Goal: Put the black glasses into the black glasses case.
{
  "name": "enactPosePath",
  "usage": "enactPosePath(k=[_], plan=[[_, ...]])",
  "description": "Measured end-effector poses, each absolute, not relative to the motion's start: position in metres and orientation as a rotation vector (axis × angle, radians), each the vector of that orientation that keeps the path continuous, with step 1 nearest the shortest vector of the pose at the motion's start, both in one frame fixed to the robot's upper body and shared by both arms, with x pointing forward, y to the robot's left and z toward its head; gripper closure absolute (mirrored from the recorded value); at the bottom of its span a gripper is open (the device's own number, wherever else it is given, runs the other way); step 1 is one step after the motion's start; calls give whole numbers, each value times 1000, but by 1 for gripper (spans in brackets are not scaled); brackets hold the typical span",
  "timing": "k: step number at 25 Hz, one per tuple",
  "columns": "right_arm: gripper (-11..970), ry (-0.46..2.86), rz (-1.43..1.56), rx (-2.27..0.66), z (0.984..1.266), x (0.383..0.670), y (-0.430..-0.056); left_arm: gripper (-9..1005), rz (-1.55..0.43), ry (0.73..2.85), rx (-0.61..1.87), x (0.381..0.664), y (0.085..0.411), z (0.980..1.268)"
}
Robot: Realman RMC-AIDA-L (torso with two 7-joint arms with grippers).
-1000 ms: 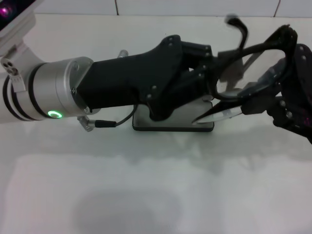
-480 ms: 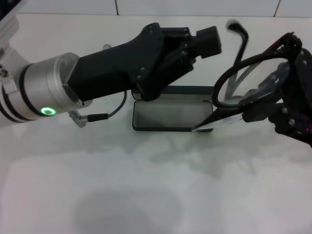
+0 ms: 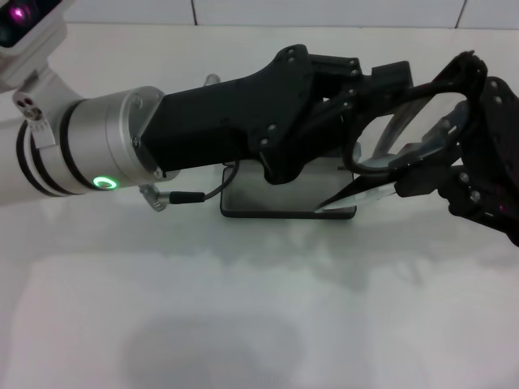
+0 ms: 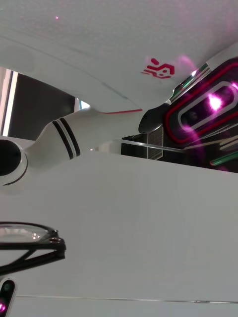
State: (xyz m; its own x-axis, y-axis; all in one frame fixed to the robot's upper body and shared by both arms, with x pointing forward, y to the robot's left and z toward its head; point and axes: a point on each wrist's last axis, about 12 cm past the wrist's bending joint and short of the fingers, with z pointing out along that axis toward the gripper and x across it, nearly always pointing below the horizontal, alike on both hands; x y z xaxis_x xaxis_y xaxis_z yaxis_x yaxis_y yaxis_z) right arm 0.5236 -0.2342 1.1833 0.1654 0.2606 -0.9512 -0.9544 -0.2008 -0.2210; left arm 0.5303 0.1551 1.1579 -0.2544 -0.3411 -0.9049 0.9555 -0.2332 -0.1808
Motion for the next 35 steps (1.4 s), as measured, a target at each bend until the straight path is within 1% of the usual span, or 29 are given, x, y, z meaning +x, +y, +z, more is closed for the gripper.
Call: enactPosePath(k=[20,33,34,35], plan=[[908,785,1305,-1271,1184,527,-236,953,-1696,957,969,530,148,1161],[908,834,1287,-1279,1181,529,-235,954,-1585,983,844,532,178,1153],[908,855,1289,-1285,1181,530,-234,954,-1569,986,830,532,183,1152],[908,877,1290,-1293,1182,532,-233,954,-1520,999,792,531,197,1149]])
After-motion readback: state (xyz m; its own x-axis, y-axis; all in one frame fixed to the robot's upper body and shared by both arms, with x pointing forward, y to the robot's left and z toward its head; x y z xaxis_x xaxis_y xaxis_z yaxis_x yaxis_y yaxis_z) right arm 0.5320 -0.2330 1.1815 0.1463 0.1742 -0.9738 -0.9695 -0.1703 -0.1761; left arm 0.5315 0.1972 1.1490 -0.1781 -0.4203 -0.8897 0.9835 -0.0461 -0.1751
